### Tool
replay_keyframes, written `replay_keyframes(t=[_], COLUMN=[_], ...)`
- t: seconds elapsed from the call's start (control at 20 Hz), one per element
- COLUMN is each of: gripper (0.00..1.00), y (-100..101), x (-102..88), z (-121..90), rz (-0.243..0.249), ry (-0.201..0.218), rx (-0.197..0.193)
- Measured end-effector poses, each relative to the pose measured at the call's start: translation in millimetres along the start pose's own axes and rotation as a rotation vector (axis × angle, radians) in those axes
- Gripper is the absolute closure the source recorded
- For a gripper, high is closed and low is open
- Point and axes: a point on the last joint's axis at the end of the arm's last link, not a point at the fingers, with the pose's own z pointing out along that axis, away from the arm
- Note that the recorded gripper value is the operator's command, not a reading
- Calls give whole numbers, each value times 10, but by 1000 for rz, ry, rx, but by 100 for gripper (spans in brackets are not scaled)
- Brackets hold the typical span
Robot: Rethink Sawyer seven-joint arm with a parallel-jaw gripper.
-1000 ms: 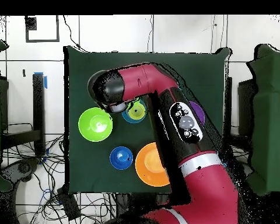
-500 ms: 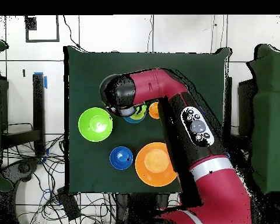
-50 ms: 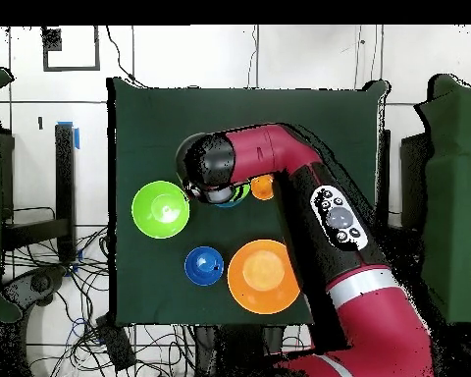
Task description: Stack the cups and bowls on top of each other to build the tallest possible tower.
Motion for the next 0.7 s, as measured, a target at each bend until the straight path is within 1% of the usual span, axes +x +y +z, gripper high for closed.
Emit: replay_keyframes(t=[0.7], gripper=[100], y=[43], x=[21], z=[35], rz=[-7], ry=[8], rx=[-7])
